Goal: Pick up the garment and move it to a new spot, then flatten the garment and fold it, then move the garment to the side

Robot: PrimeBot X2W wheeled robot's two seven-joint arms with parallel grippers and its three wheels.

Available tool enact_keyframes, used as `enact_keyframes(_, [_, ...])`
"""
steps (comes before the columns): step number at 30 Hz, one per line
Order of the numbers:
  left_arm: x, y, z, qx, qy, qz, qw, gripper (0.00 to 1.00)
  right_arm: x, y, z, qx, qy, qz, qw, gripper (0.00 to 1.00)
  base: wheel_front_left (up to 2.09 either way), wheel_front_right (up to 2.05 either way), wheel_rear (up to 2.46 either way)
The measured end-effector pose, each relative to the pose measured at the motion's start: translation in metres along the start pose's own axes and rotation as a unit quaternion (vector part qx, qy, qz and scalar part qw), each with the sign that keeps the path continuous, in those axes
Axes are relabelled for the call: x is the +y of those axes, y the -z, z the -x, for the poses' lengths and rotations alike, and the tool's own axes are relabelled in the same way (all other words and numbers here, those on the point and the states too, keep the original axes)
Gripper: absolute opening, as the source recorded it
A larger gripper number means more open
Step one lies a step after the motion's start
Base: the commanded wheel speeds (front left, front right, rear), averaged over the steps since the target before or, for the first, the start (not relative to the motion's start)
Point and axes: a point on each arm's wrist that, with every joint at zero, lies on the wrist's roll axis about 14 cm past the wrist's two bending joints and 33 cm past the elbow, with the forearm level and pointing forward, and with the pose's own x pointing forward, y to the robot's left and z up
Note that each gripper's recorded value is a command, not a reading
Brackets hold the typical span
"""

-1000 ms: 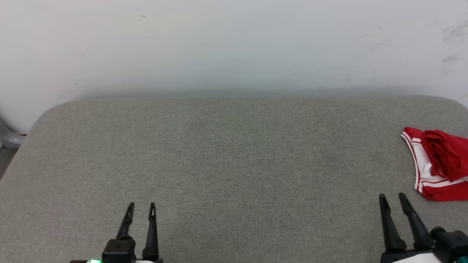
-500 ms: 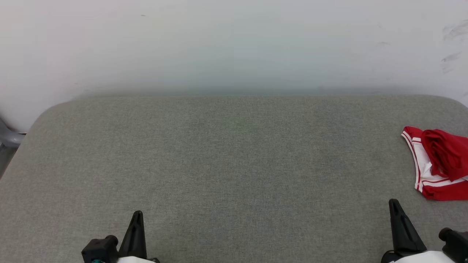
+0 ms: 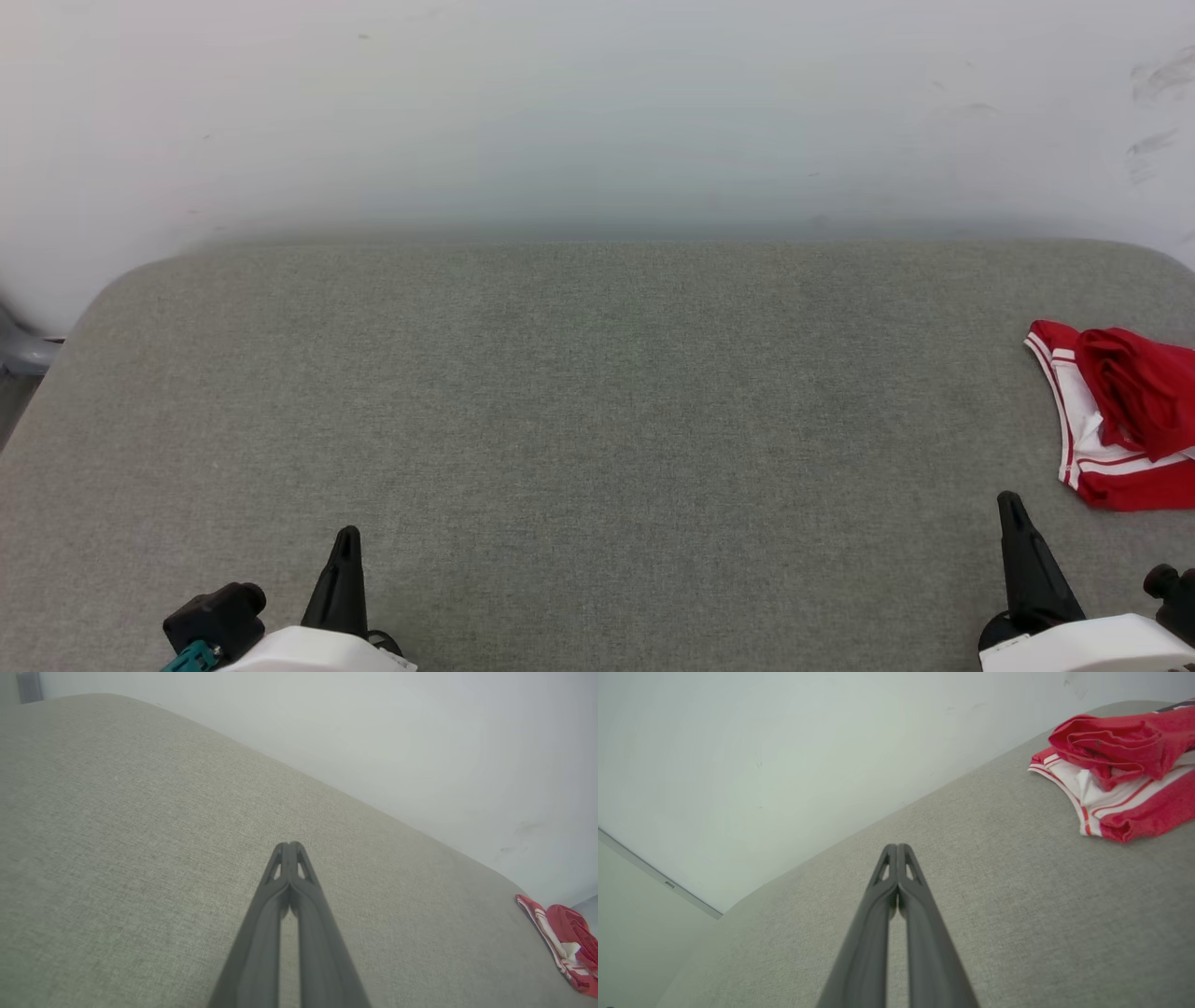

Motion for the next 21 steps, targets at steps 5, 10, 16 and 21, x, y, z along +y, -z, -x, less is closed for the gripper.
enact_keyframes(5, [0.002,0.002,-0.002,0.008,-0.003,0.042,0.999,0.00,0.000,0.000,-0.003,0.002,0.004,-0.038,0.999,0.00,0.00,0.00,0.00])
enact_keyframes(10, [0.002,0.000,-0.006,0.012,-0.003,0.080,0.997,0.00,-0.002,0.001,-0.005,0.005,0.010,-0.073,0.997,0.00,0.00,0.00,0.00])
enact_keyframes(16, [0.002,-0.002,-0.010,0.014,-0.002,0.126,0.992,0.00,-0.003,0.001,-0.008,0.008,0.013,-0.113,0.993,0.00,0.00,0.00,0.00])
enact_keyframes(21, [0.003,0.000,-0.012,0.021,-0.004,0.160,0.987,0.00,-0.002,0.000,-0.012,0.008,0.014,-0.145,0.989,0.00,0.00,0.00,0.00])
